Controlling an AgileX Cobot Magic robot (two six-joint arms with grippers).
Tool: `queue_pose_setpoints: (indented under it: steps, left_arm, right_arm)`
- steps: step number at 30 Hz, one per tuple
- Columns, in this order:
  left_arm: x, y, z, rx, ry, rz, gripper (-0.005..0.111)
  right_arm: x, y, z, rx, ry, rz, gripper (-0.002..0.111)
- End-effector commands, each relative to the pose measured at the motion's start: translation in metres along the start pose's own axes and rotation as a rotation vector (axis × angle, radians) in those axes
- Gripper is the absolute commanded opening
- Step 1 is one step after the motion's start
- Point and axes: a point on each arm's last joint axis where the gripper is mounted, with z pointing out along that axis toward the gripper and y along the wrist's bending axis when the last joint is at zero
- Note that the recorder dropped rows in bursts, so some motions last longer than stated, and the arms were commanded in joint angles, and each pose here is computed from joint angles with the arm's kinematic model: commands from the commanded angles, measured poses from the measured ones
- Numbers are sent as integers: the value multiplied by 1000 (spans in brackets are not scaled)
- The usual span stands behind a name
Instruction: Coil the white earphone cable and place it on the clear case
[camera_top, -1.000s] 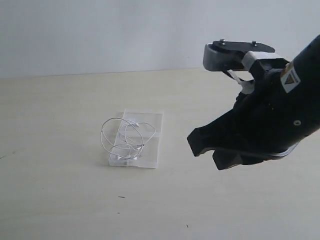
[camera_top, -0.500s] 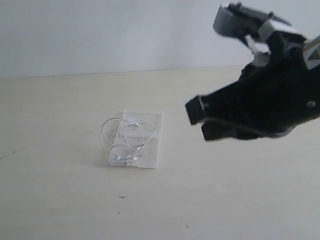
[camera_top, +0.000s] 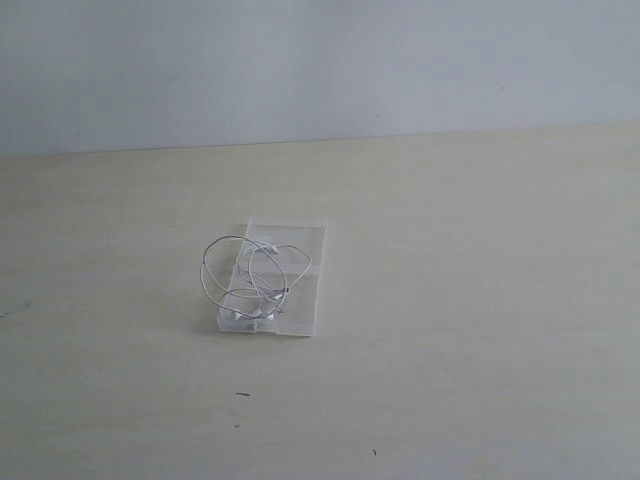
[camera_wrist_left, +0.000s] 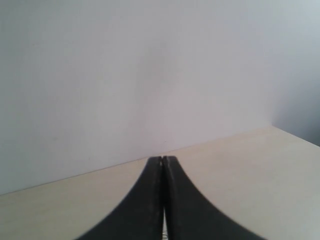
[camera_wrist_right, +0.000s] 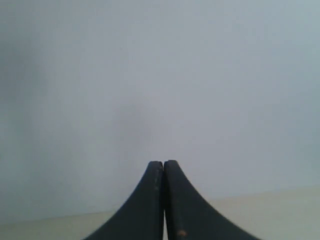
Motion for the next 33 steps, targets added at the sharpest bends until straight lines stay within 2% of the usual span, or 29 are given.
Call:
queue_pose_setpoints:
  steps: [1,6,14,17,25,33]
  left_arm:
    - [1,0,-1,-4,2,-4,0]
    - [1,0,-1,-4,2,-4,0]
    - [1,0,-1,-4,2,-4,0]
    - [1,0,-1,-4,2,-4,0]
    - [1,0,-1,-4,2,-4,0]
    - [1,0,-1,-4,2,-4,0]
  right_arm:
    - [47,-11,12,33,31,-35,0]
    - [88,-21,21,51,-6,-72,0]
    - [135,-29,22,67,109,-122,0]
    - [132,-29,19,62,65,-119,0]
    - [137,-29,15,62,112,-159,0]
    - [151,-33,12,121,260,-94,0]
